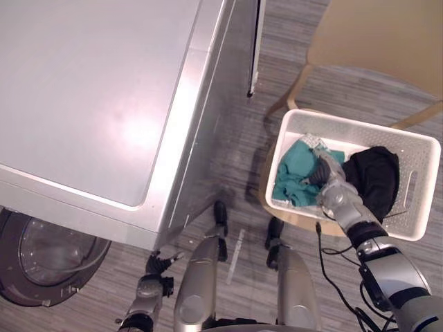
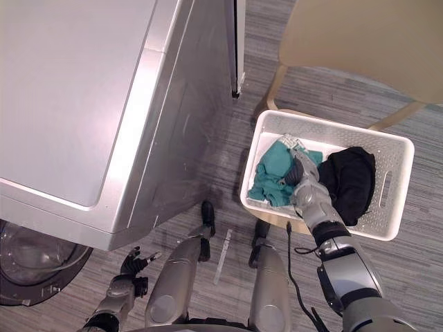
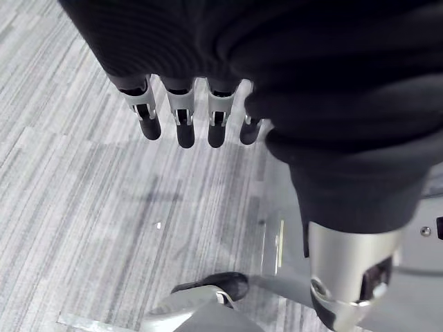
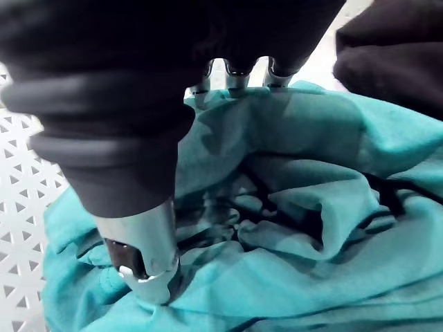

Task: Pick up the laundry basket with both hands and put the clothes into the washing machine.

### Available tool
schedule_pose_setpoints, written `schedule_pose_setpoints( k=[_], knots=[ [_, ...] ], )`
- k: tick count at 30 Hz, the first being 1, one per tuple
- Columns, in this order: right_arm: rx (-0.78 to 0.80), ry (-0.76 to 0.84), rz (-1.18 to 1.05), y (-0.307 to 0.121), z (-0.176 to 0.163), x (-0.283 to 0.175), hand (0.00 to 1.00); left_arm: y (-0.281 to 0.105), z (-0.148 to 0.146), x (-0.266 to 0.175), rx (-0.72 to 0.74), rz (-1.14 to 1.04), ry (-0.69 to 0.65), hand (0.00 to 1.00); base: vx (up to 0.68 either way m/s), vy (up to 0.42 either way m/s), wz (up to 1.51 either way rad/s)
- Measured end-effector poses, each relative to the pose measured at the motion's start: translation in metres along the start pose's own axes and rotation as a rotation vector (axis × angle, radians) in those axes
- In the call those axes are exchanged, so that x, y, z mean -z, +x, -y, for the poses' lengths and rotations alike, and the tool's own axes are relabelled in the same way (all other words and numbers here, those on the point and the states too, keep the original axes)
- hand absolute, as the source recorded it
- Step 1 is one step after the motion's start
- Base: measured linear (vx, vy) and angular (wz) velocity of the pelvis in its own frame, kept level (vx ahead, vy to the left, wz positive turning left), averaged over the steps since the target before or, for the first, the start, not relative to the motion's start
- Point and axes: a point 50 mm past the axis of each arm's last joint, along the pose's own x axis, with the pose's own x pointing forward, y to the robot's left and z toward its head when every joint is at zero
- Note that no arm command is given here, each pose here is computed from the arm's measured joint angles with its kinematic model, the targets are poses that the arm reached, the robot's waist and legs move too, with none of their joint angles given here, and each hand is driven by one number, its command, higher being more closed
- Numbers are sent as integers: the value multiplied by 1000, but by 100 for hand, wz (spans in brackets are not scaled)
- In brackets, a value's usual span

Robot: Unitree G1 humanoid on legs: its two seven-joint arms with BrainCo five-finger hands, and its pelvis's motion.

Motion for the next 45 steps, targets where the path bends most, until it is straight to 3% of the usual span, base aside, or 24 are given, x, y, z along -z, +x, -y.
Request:
schedule_pose_setpoints(
  k=[6, 10, 17, 25, 31, 37, 45],
  knots=[
    [76, 24, 26, 7, 14, -17, 100, 4, 11, -25, 20, 80, -56, 0, 24, -10, 4],
    [52, 117, 57, 1, 1, -27, 100, 2, 18, -27, 33, 87, -72, 0, 71, -15, 4],
    [25, 475, 27, -49, -41, -14, 100, -1, 12, -12, 17, 37, -69, 0, 25, -12, 0],
    [147, 852, -88, -104, -39, 29, 100, -22, -21, 60, -87, -222, -98, 0, 50, 4, -12],
    [158, 1138, 86, -123, -26, 3, 100, -38, -32, 91, -112, -321, -98, 0, 80, 34, -16],
    [93, 1324, 253, -131, -22, -28, 100, -51, -34, 111, -126, -389, -106, 0, 19, 22, -19],
    [65, 1401, 434, -137, -9, -65, 100, -34, -34, 84, -127, -293, -115, 0, -85, 2, 39]
  ],
)
